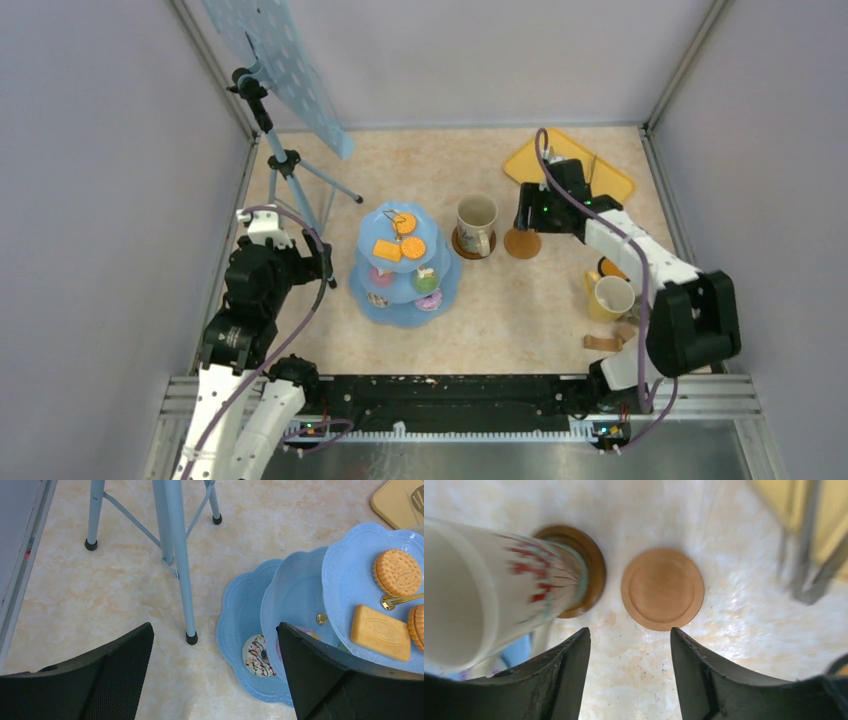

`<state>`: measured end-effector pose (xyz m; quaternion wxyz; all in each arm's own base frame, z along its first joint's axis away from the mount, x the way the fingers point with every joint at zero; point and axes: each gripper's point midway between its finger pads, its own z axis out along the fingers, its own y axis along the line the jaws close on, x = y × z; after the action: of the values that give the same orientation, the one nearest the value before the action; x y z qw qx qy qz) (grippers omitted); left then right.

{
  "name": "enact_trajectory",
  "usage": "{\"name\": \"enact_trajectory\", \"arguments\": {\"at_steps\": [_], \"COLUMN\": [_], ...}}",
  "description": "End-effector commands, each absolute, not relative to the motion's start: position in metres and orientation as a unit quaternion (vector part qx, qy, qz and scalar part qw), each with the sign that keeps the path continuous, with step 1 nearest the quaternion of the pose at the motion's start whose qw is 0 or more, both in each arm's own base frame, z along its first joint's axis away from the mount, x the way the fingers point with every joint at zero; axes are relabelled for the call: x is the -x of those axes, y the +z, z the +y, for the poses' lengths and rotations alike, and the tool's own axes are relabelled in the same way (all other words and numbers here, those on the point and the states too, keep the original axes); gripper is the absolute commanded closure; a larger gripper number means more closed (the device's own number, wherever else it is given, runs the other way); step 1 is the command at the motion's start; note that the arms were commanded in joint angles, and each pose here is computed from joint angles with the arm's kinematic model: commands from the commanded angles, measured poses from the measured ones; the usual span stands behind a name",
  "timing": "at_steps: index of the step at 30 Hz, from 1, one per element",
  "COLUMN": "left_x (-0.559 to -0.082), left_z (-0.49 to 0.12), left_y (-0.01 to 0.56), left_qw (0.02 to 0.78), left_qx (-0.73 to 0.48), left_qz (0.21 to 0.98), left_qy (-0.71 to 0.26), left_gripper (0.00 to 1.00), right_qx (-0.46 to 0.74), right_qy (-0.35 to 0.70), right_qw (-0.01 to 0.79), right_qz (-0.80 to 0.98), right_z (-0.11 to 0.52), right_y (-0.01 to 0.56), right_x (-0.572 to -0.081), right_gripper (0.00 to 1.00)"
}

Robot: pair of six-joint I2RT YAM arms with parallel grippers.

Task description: Serve the afternoon tea

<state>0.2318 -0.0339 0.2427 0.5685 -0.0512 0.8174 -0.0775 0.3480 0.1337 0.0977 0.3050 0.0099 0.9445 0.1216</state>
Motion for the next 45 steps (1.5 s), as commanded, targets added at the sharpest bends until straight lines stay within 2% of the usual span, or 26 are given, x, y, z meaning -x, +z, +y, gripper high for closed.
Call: {"name": "enact_trajectory", "arguments": {"at_steps": [1, 4, 6, 7, 9, 11, 14, 17, 21, 26, 33, 40, 45], "left_x": [-0.233, -0.232, -0.232, -0.232, -0.232, -0.232, -0.232, -0.230, -0.229, -0.230, -0.231, -0.233, -0.234], "left_z": [-0.033, -0.033, -0.035, -0.035, -0.036, -0.038, -0.041, -0.041, -0.039, -0.040, -0.040, -0.040, -0.040], "left_y": [0.259, 0.261, 0.261, 0.261, 0.261, 0.261, 0.260, 0.262, 0.264, 0.263, 0.261, 0.259, 0.257], "left_qw": [0.594, 0.598, 0.598, 0.598, 0.598, 0.598, 0.596, 0.600, 0.603, 0.602, 0.598, 0.593, 0.590], "left_qx": [0.054, 0.053, 0.051, 0.050, 0.048, 0.045, 0.040, 0.040, 0.044, 0.042, 0.042, 0.043, 0.044], "left_qz": [0.798, 0.796, 0.795, 0.795, 0.795, 0.796, 0.797, 0.794, 0.791, 0.792, 0.796, 0.799, 0.801], "left_qy": [-0.082, -0.083, -0.084, -0.084, -0.086, -0.088, -0.092, -0.093, -0.091, -0.092, -0.090, -0.088, -0.087], "left_gripper": [0.01, 0.01, 0.01, 0.01, 0.01, 0.01, 0.01, 0.01, 0.01, 0.01, 0.01, 0.01, 0.01], "right_qx": [0.032, -0.046, -0.194, -0.280, -0.420, -0.500, -0.577, -0.639, -0.678, -0.720, -0.763, -0.779, -0.789], "right_qy": [0.085, 0.012, -0.061, -0.084, -0.080, -0.040, -0.010, -0.004, 0.025, 0.016, 0.025, 0.018, 0.026], "right_qw": [0.418, 0.440, 0.448, 0.453, 0.437, 0.407, 0.370, 0.367, 0.365, 0.315, 0.243, 0.219, 0.208], "right_qz": [0.904, 0.897, 0.871, 0.842, 0.791, 0.763, 0.728, 0.675, 0.638, 0.618, 0.598, 0.588, 0.578], "right_z": [0.111, 0.067, 0.020, 0.000, -0.016, -0.011, -0.003, -0.009, -0.009, -0.017, -0.036, -0.043, -0.052], "right_y": [0.201, 0.218, 0.224, 0.225, 0.220, 0.216, 0.214, 0.216, 0.218, 0.196, 0.153, 0.122, 0.101], "right_x": [-0.342, -0.313, -0.286, -0.270, -0.243, -0.233, -0.227, -0.222, -0.222, -0.220, -0.230, -0.232, -0.240], "right_gripper": [0.39, 0.35, 0.20, 0.17, 0.15, 0.13, 0.12, 0.11, 0.10, 0.07, 0.15, 0.29, 0.44]}}
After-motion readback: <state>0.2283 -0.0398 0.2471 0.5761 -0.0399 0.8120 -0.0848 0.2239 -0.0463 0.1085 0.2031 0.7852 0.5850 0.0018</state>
